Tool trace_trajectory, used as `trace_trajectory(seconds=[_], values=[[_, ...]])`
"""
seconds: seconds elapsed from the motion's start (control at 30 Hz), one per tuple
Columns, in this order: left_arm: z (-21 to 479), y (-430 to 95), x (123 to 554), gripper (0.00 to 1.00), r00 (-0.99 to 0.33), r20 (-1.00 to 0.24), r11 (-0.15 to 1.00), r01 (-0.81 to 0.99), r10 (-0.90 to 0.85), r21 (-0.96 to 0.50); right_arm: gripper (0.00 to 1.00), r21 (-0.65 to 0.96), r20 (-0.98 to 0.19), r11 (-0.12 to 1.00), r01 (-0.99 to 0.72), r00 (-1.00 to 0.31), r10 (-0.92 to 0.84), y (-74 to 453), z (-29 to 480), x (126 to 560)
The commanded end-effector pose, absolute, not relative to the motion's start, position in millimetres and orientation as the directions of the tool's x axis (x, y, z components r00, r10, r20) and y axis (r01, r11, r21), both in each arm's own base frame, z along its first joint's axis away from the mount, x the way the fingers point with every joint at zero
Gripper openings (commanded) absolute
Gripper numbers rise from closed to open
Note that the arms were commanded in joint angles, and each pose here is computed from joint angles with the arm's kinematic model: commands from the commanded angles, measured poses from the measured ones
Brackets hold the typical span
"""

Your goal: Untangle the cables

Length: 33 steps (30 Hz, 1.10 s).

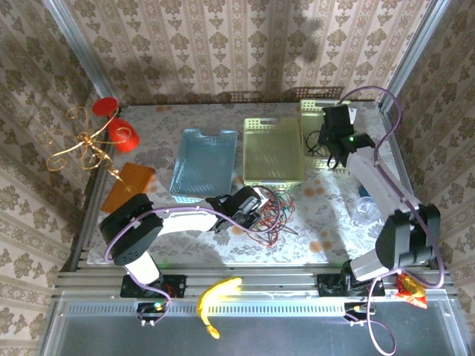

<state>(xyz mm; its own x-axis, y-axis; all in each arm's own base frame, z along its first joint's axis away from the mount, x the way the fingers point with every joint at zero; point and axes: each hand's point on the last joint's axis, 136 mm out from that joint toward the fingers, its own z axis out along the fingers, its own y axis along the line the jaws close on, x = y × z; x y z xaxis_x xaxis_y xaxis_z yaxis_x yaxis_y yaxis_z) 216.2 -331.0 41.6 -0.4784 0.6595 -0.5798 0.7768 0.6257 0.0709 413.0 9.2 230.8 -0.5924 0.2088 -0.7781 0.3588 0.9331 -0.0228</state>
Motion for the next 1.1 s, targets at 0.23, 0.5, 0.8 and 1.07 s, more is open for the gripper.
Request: trace_trajectory(seconds=[0.23, 0.5, 0.8, 1.07], values=[[68.3, -339.2, 216.6, 0.52, -0.445, -0.648, 0.612, 0.79, 0.619, 0.041, 0.53, 0.323, -0.522, 0.913, -0.248, -0.851, -0.046, 166.8, 145.1, 258.4], [73.4, -343.5, 215.6, 0.54, -0.409, -0.657, 0.581, 0.812, 0.633, 0.055, 0.44, 0.345, -0.354, 0.891, -0.295, -0.92, -0.168, 175.7, 93.3, 214.6], [82.8, -346.3, 205.9, 0.55, -0.39, -0.662, 0.553, 0.832, 0.64, 0.045, 0.33, 0.318, -0.355, 0.901, -0.294, -0.919, -0.175, 180.9, 73.5, 231.5], [92.8, -340.9, 196.4, 0.7, -0.371, -0.676, 0.529, 0.848, 0.636, 0.032, 0.25, 0.279, -0.312, 0.921, -0.272, -0.933, -0.181, 177.9, 53.3, 236.4]])
